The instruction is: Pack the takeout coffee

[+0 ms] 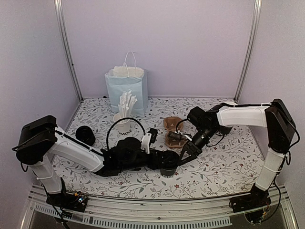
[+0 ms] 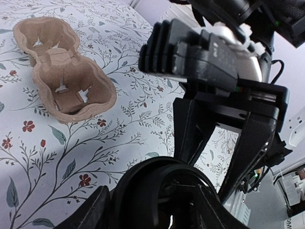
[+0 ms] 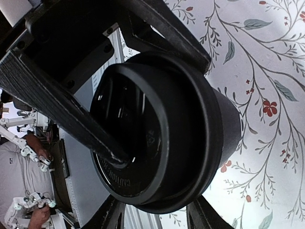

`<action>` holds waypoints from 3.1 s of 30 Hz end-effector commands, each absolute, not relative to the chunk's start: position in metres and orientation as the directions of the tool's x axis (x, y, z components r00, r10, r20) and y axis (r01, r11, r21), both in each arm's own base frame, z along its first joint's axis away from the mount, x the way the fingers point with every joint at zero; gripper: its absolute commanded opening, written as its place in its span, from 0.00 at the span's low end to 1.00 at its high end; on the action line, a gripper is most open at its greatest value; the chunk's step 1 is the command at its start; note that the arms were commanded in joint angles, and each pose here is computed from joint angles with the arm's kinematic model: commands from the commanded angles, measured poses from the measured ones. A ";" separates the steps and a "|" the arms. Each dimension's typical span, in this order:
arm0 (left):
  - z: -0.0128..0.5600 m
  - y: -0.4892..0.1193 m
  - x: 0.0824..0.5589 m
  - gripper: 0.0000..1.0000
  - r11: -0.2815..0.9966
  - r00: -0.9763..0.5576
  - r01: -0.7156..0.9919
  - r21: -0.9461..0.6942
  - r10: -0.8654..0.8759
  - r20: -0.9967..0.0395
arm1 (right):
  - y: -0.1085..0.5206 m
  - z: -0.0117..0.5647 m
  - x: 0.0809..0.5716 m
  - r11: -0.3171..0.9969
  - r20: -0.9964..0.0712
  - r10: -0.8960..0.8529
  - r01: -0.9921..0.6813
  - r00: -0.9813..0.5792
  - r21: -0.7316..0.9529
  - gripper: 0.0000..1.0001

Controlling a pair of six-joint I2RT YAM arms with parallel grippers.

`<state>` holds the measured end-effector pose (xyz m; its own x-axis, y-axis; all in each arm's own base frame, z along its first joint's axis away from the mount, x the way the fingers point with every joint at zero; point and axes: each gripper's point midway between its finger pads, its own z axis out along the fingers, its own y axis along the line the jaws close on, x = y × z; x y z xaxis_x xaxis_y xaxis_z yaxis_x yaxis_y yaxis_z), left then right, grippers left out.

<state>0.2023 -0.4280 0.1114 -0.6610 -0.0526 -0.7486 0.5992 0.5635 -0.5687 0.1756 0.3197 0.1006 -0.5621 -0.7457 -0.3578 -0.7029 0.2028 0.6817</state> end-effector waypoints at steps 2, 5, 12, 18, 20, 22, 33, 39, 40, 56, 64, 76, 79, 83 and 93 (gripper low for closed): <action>0.040 -0.404 0.193 0.60 0.667 -0.742 0.538 -0.515 0.084 -0.666 | 0.298 0.031 0.209 0.423 -0.223 -0.773 -0.745 -0.594 0.517 0.39; 0.032 -0.400 0.195 0.59 0.678 -0.759 0.516 -0.524 0.079 -0.646 | 0.286 0.011 0.214 0.483 -0.158 -0.764 -0.716 -0.626 0.505 0.36; 0.013 -0.393 0.196 0.58 0.703 -0.795 0.472 -0.532 0.079 -0.602 | 0.276 0.000 0.221 0.523 -0.130 -0.767 -0.729 -0.629 0.442 0.33; 0.009 -0.396 0.197 0.57 0.704 -0.806 0.462 -0.540 0.079 -0.587 | 0.267 -0.018 0.225 0.568 -0.075 -0.764 -0.722 -0.641 0.395 0.29; 0.013 -0.397 0.197 0.57 0.699 -0.801 0.469 -0.540 0.080 -0.593 | 0.264 -0.019 0.227 0.575 -0.070 -0.764 -0.725 -0.642 0.378 0.28; 0.017 -0.397 0.196 0.57 0.693 -0.795 0.479 -0.539 0.082 -0.600 | 0.273 -0.007 0.226 0.541 -0.108 -0.768 -0.730 -0.631 0.418 0.27; 0.107 -0.421 0.199 0.69 0.609 -0.645 0.634 -0.476 0.076 -0.761 | 0.308 0.092 0.222 0.309 -0.393 -0.759 -0.819 -0.519 0.484 0.43; 0.134 -0.420 0.208 0.77 0.636 -0.604 0.634 -0.441 0.051 -0.795 | 0.312 0.108 0.221 0.274 -0.425 -0.754 -0.828 -0.501 0.490 0.50; 0.137 -0.418 0.209 0.78 0.639 -0.600 0.631 -0.439 0.045 -0.799 | 0.313 0.109 0.221 0.270 -0.427 -0.754 -0.828 -0.499 0.491 0.51; 0.154 -0.368 0.184 0.80 0.633 -0.710 0.511 -0.581 -0.070 -0.701 | 0.313 0.145 0.223 0.217 -0.500 -0.750 -0.875 -0.434 0.433 0.66; 0.137 -0.377 0.159 0.77 0.572 -0.787 0.489 -0.658 -0.035 -0.616 | 0.322 0.145 0.218 0.136 -0.550 -0.742 -0.890 -0.383 0.436 0.71; 0.132 -0.395 0.170 0.72 0.593 -0.795 0.480 -0.647 -0.018 -0.606 | 0.336 0.127 0.197 0.088 -0.514 -0.771 -0.862 -0.377 0.499 0.72; 0.129 -0.396 0.178 0.70 0.600 -0.793 0.481 -0.639 -0.012 -0.609 | 0.334 0.125 0.186 0.073 -0.504 -0.780 -0.855 -0.370 0.514 0.72; 0.127 -0.395 0.190 0.67 0.612 -0.781 0.492 -0.619 -0.004 -0.625 | 0.332 0.126 0.175 0.054 -0.508 -0.784 -0.854 -0.357 0.517 0.72; 0.127 -0.403 0.204 0.64 0.587 -0.769 0.529 -0.613 0.025 -0.639 | 0.326 0.131 0.156 0.024 -0.504 -0.790 -0.839 -0.350 0.544 0.72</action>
<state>0.1949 -0.3957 0.1177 -0.7891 0.0173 -0.6140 0.4942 0.6115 -0.6180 0.1699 0.3280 0.1162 -0.3743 -0.7986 -0.4713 -0.8399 0.0766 0.5373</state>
